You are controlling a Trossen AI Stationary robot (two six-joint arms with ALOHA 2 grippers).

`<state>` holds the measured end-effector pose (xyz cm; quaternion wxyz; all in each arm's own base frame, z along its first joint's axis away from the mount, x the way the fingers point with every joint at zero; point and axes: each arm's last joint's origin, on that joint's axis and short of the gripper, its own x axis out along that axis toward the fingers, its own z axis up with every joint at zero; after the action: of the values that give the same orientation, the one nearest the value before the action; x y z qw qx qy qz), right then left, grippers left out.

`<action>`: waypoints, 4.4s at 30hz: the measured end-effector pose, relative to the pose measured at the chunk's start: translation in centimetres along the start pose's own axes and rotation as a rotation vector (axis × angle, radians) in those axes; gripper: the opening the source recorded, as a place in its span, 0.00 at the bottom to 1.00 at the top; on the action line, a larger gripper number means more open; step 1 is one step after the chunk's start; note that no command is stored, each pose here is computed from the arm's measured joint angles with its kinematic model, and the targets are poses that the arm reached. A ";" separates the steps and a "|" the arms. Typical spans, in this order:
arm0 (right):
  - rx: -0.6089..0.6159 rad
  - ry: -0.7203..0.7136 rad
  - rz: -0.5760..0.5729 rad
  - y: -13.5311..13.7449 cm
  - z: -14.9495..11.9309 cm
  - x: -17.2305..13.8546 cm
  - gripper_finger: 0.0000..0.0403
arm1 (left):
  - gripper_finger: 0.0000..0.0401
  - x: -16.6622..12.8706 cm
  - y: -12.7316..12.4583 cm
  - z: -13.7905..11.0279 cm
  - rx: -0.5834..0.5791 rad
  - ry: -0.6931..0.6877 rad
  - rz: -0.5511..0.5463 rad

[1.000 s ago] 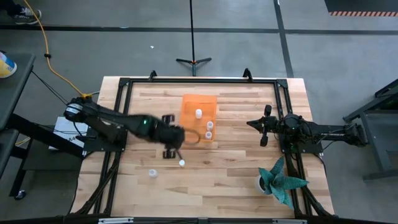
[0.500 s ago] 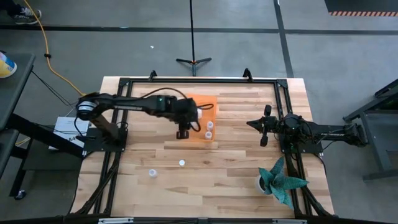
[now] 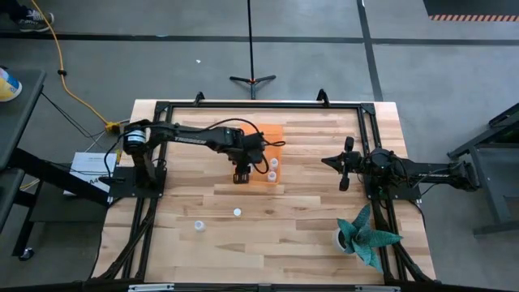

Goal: Pick and place pill bottles into a basket
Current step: Put the transparent medicine bottle into the yellow bin

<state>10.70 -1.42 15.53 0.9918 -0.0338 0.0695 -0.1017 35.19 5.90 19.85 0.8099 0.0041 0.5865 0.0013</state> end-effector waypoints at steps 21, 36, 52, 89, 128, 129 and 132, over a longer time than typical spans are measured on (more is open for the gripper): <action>0.000 0.002 -0.001 0.0 0.0 0.0 0.01 | 0.57 -3.6 0.4 1.9 -0.001 0.083 0.061; 0.008 0.002 -0.001 0.0 0.0 0.0 0.01 | 0.57 -7.7 -3.7 0.2 -0.455 0.440 -0.012; 0.015 0.003 0.007 0.0 0.0 0.0 0.02 | 0.57 -6.6 -15.3 -2.5 -0.448 0.557 0.053; 0.072 -0.005 0.013 0.0 0.0 0.0 0.00 | 0.57 -7.7 -22.7 -6.1 -1.095 0.461 0.373; 0.069 -0.001 0.093 0.3 0.0 0.0 0.00 | 0.57 -2.4 -21.7 -11.5 -1.155 0.371 0.138; 0.069 0.000 0.093 0.3 0.0 0.0 0.00 | 0.57 -2.3 -21.7 -11.5 -1.150 0.371 0.136; 0.069 -0.001 0.093 0.3 0.0 0.0 0.00 | 0.57 -2.2 -21.7 -11.6 -1.132 0.369 0.130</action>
<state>10.74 -1.16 15.51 0.9961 0.0036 0.0671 -0.0577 23.44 -15.76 18.16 0.5692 -0.3924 0.6240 0.3641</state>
